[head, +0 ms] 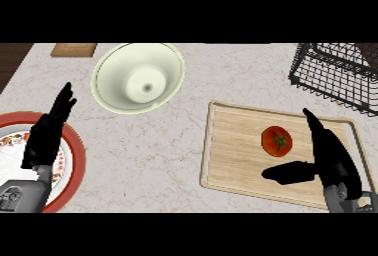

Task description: Pick the tomato from the tray and place it in the tiered basket

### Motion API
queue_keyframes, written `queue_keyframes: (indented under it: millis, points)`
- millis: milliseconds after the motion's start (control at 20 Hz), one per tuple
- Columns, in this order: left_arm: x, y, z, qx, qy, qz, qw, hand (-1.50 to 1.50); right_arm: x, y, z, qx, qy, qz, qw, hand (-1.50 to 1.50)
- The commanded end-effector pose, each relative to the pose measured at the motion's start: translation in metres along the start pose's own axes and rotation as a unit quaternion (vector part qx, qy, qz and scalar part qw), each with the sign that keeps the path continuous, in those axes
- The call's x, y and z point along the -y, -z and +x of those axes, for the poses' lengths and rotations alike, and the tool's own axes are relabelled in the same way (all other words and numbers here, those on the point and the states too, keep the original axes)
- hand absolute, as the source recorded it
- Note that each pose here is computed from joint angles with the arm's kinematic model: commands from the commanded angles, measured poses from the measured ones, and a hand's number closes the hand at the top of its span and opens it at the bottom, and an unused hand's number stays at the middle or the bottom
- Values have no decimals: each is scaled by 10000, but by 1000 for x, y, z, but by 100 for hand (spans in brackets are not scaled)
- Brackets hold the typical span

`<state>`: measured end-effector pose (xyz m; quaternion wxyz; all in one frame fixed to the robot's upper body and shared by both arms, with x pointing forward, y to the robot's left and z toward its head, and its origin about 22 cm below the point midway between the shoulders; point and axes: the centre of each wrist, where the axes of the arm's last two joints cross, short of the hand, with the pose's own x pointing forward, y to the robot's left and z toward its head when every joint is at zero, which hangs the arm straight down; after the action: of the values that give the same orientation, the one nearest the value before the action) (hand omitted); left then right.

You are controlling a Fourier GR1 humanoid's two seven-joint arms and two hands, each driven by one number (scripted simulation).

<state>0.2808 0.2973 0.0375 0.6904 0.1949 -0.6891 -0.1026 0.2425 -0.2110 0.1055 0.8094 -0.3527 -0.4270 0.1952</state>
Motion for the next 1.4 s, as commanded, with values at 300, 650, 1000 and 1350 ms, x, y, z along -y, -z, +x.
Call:
queue_keyframes:
  millis: [300,650,1000,1350]
  points:
    - [-2,-14,-28,-48,-6,45,10000,0,-1,15,9,-770,-16,206,9968,-150]
    - [7,-6,2,-33,-6,7,10000,0,-39,38,3,-736,8,387,9965,-150]
    - [10,-5,-14,-50,-58,5,10000,0,-65,42,-1,-715,-146,1071,9916,150]
    - [12,5,-3,-6,-27,-4,10000,0,-63,46,19,-176,-849,663,9940,150]
